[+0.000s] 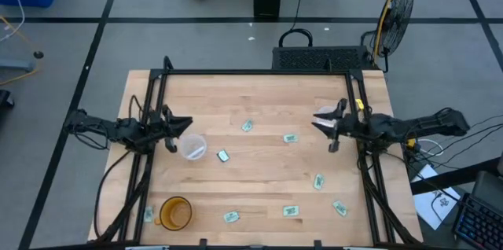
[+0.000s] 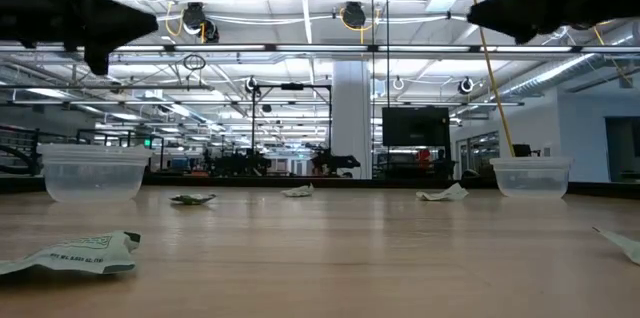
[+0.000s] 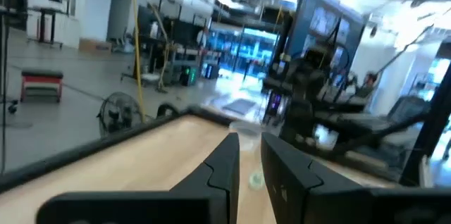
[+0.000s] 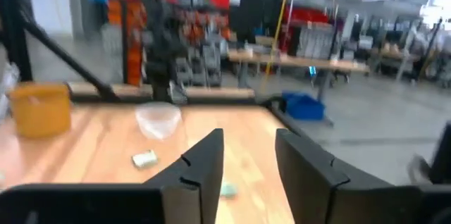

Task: Pick and place items into bin
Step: Put the green stevia packet into the right transparent bin

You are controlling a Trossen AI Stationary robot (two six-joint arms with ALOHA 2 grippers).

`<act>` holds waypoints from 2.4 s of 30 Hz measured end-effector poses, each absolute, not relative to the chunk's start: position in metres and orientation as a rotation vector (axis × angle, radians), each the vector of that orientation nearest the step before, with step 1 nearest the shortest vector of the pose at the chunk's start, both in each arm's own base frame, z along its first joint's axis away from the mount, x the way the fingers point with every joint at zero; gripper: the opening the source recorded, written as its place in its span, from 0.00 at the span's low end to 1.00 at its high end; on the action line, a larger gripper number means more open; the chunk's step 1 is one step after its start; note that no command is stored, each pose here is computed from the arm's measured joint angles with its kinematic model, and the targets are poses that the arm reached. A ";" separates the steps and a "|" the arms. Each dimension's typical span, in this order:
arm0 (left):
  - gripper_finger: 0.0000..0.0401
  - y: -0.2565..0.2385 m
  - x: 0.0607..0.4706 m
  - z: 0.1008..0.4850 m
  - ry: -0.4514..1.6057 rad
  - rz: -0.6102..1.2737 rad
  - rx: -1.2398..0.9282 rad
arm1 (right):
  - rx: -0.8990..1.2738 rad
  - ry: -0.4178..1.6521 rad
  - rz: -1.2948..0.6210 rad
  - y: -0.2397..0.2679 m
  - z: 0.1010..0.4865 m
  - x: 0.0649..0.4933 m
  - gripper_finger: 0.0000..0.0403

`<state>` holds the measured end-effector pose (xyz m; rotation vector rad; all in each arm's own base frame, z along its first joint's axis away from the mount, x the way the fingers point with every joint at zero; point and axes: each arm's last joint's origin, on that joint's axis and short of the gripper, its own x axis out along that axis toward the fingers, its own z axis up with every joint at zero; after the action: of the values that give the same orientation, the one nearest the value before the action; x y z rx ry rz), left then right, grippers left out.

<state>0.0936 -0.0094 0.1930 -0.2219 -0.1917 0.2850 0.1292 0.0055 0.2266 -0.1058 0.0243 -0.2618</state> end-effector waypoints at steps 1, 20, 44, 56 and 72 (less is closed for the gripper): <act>0.16 -0.009 0.092 0.200 -0.209 0.284 -0.215 | -0.090 0.047 -0.264 0.005 0.234 0.136 0.33; 0.41 -0.002 0.106 0.272 0.099 0.488 0.121 | 0.273 0.802 -0.381 -0.004 0.168 0.224 0.35; 0.45 -0.004 0.125 0.261 0.196 0.500 0.124 | 0.361 0.994 -0.479 -0.019 0.124 0.232 0.35; 0.45 -0.004 0.125 0.261 0.195 0.500 0.120 | 0.393 0.952 -0.578 -0.021 0.121 0.234 0.20; 0.45 -0.004 0.125 0.261 0.195 0.498 0.120 | 0.358 0.725 -0.486 -0.020 0.173 0.226 0.00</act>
<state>0.1250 -0.0038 0.2609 0.1199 0.1954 0.4984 0.2259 -0.0205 0.1726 0.3576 0.7253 -0.4858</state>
